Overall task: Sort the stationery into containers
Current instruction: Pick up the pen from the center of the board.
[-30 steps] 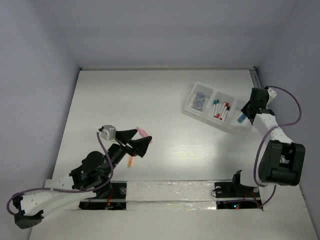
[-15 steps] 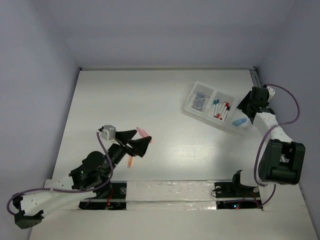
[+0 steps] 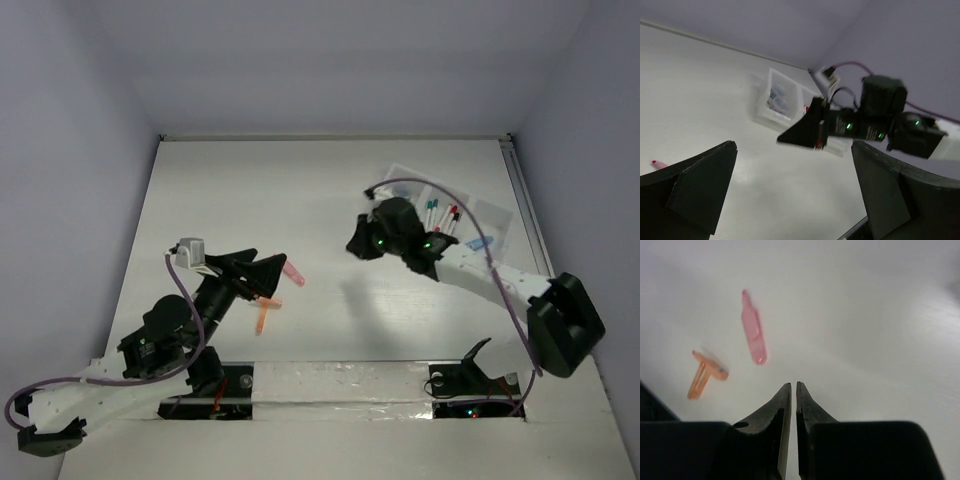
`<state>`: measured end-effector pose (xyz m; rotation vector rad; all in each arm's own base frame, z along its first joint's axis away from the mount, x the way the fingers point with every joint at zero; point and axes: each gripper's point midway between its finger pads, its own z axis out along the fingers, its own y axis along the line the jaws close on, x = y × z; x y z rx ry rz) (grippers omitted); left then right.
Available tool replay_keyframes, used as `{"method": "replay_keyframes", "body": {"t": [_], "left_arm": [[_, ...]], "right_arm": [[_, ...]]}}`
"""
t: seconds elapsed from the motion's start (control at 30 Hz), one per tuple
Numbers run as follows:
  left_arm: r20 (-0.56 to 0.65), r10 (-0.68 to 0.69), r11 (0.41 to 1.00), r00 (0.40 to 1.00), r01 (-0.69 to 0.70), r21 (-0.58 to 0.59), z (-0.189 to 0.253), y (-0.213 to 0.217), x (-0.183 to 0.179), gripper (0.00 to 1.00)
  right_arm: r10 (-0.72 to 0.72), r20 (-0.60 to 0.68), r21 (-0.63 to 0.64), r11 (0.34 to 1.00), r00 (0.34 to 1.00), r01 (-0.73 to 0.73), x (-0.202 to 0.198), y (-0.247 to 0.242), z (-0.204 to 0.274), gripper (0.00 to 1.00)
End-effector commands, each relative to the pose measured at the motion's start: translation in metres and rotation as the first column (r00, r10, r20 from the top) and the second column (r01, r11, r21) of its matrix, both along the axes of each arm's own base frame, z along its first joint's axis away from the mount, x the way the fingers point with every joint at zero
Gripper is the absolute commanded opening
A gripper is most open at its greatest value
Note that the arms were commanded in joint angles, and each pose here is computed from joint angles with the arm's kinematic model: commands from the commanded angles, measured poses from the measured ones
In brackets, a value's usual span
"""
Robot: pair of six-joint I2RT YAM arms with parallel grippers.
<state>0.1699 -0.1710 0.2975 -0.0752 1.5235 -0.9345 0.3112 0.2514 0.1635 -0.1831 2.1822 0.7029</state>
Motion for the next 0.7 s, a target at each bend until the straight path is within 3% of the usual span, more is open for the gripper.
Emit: {"method": "replay_keyframes", "body": {"t": [0.0,0.07,0.1,0.23,0.37,0.67], "left_arm": [[-0.031,0.092,0.993,0.995,-0.094,-0.076,0.026,0.026,0.003,0.99],[-0.048,0.122,0.988,0.991,-0.126,-0.086,0.03,0.038,0.002,0.99],[-0.056,0.15,0.984,0.987,-0.155,-0.084,0.03,0.045,0.004,0.99],[-0.099,0.213,0.973,0.972,-0.22,-0.075,0.025,0.066,0.003,0.99],[-0.118,0.222,0.968,0.968,-0.233,-0.09,0.024,0.075,0.001,0.99],[-0.14,0.228,0.968,0.964,-0.24,-0.073,0.015,0.072,0.002,0.97]], "right_arm": [[0.169,-0.008,0.009,0.986,0.986,-0.169,-0.027,0.063,-0.01,0.16],[0.258,-0.014,-0.029,0.966,0.966,-0.258,-0.037,0.1,-0.022,0.34],[0.271,-0.016,-0.051,0.961,0.963,-0.271,-0.037,0.109,-0.027,0.48],[0.317,-0.032,-0.164,0.934,0.948,-0.318,-0.032,0.145,-0.053,0.71],[0.327,-0.052,-0.248,0.911,0.944,-0.33,-0.015,0.163,-0.073,0.72],[0.333,-0.142,-0.386,0.849,0.932,-0.362,-0.02,0.172,-0.115,0.72]]}}
